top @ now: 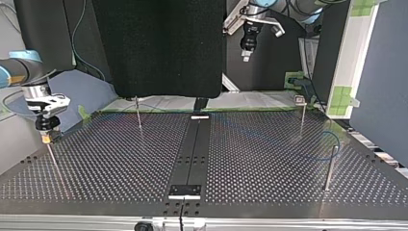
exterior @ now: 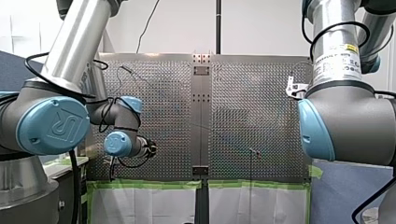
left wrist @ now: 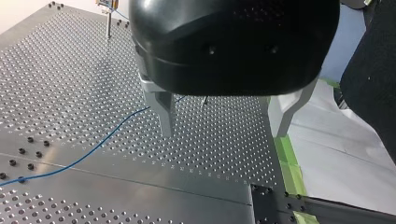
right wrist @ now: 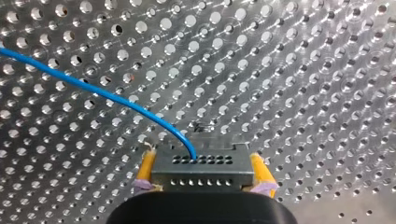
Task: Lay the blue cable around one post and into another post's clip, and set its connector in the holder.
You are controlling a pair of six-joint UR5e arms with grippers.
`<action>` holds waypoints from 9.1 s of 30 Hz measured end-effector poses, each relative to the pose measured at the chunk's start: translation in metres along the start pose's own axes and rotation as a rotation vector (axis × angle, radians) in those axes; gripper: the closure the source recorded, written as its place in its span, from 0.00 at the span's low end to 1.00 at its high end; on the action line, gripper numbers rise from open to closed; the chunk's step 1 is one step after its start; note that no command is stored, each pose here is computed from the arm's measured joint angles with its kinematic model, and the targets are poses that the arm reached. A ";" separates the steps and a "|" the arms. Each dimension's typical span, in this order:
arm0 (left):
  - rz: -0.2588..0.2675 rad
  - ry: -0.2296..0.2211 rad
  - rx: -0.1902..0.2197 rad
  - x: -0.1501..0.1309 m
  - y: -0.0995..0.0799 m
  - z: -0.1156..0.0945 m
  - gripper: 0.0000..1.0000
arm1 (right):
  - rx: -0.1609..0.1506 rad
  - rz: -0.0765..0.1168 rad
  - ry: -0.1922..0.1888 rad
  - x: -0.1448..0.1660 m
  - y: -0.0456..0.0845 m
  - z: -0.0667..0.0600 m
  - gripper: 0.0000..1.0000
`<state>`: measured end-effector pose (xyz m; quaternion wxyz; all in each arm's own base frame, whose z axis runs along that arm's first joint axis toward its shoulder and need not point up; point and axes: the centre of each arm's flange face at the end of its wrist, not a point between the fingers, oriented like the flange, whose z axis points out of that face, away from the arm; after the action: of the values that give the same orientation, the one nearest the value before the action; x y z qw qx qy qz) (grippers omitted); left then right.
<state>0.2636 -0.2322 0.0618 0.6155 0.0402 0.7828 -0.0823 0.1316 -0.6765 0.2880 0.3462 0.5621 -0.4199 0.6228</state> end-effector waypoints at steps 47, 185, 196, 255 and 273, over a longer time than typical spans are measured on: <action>-0.001 -0.005 0.002 0.000 0.000 0.000 0.00 | -0.014 -0.005 0.010 0.001 -0.001 0.002 0.44; 0.002 0.009 0.004 0.001 0.000 -0.001 0.00 | -0.407 0.011 -0.044 -0.046 -0.074 -0.061 0.00; 0.003 0.016 0.003 0.002 0.000 -0.002 0.00 | -0.377 -0.044 -0.071 -0.060 -0.124 -0.063 0.00; -0.079 -0.054 -0.129 -0.033 0.002 0.046 0.00 | 0.091 -0.214 -0.242 -0.162 -0.398 -0.157 0.00; -0.070 -0.033 -0.143 -0.031 0.005 0.046 0.00 | 0.218 -0.183 -0.240 -0.201 -0.450 -0.222 0.00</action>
<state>0.3154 -0.2342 0.0812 0.6265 -0.0325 0.7773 -0.0481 0.4729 -0.2828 0.1456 0.2857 0.7025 -0.3353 0.5590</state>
